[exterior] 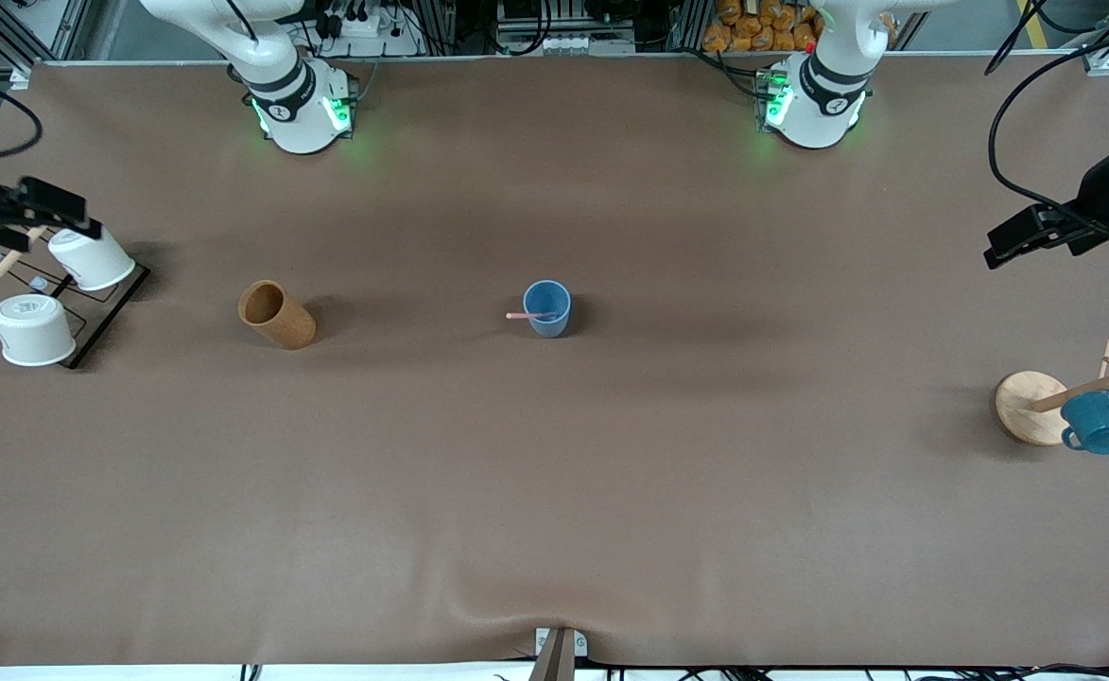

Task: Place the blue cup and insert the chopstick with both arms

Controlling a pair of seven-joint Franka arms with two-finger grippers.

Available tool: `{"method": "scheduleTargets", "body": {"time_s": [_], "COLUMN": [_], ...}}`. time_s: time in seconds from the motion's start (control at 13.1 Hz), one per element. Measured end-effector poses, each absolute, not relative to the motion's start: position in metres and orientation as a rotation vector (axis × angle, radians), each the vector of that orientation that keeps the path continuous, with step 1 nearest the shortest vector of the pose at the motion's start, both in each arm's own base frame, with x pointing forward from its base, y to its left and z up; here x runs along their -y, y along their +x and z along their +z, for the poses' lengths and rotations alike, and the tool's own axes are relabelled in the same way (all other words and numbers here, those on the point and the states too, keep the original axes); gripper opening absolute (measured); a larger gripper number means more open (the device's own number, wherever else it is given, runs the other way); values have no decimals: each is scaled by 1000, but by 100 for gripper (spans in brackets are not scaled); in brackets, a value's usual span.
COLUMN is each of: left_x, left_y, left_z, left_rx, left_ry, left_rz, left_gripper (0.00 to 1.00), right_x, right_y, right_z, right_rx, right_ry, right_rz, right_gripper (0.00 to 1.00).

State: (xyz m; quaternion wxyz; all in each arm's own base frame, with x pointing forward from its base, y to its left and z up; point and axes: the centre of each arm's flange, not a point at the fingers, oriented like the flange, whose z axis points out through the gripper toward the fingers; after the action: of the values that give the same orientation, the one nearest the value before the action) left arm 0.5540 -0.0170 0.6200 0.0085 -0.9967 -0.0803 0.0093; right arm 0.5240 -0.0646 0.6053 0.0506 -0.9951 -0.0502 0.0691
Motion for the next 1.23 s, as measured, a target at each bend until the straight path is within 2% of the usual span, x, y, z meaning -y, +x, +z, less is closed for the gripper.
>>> {"method": "scheduleTargets", "body": {"time_s": [0.46,1.23], "left_x": [18,18], "left_y": [554,554], "left_z": [622,627], "left_rx": [249,248], "left_ry": [-3115,-3116], "left_rz": [24,6], "left_gripper": [100,100], "right_x": [31,49], "right_y": [505,510], "right_z": [638,664], "right_rx": [23,-61], "right_ry": [-3130,-3143], "right_rz": [199,31], "right_gripper": [100,100]}}
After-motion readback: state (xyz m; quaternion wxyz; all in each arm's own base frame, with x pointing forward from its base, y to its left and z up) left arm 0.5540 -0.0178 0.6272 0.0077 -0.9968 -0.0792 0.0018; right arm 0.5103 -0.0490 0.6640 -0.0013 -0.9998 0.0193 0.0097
